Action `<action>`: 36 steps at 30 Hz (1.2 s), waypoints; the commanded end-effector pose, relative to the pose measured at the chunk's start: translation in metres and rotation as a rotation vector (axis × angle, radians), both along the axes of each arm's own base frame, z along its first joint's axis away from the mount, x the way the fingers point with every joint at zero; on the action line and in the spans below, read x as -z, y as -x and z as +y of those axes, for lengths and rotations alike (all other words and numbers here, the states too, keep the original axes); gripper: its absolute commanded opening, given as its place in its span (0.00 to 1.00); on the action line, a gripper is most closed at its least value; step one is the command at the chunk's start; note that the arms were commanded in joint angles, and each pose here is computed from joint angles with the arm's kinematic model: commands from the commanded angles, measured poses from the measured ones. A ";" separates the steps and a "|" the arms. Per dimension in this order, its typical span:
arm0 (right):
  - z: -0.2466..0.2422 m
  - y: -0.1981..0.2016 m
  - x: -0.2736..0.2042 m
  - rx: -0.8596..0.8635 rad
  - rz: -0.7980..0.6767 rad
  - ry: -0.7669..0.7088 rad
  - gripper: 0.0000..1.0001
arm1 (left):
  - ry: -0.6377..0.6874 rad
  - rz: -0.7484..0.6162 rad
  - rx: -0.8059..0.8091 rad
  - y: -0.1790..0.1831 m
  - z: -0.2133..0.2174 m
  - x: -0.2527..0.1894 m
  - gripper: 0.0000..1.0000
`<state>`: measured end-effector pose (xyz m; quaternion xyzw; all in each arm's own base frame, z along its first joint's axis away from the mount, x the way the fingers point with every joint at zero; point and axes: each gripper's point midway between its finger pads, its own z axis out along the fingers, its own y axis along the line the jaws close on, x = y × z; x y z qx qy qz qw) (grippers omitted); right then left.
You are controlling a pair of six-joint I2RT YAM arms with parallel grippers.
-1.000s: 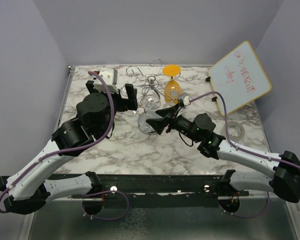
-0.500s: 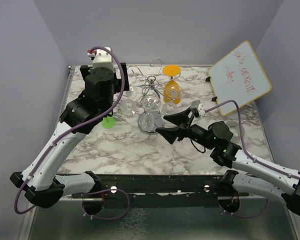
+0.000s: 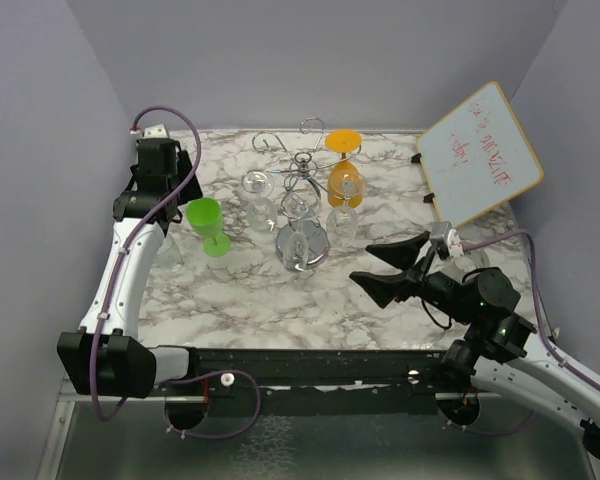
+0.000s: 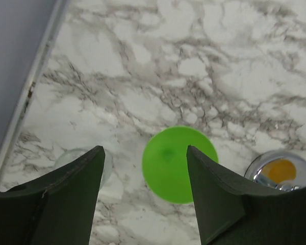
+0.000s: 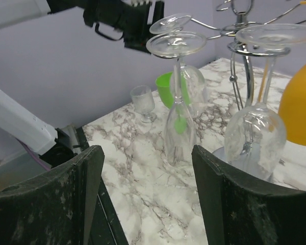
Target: Place the wine glass upside down on the wine glass rack
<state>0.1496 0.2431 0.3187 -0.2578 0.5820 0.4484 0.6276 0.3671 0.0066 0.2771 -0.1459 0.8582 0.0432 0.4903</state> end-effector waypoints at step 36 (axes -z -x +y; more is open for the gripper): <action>-0.048 -0.035 -0.036 0.357 0.400 -0.163 0.70 | 0.228 -0.285 -0.069 0.062 0.005 -0.106 0.00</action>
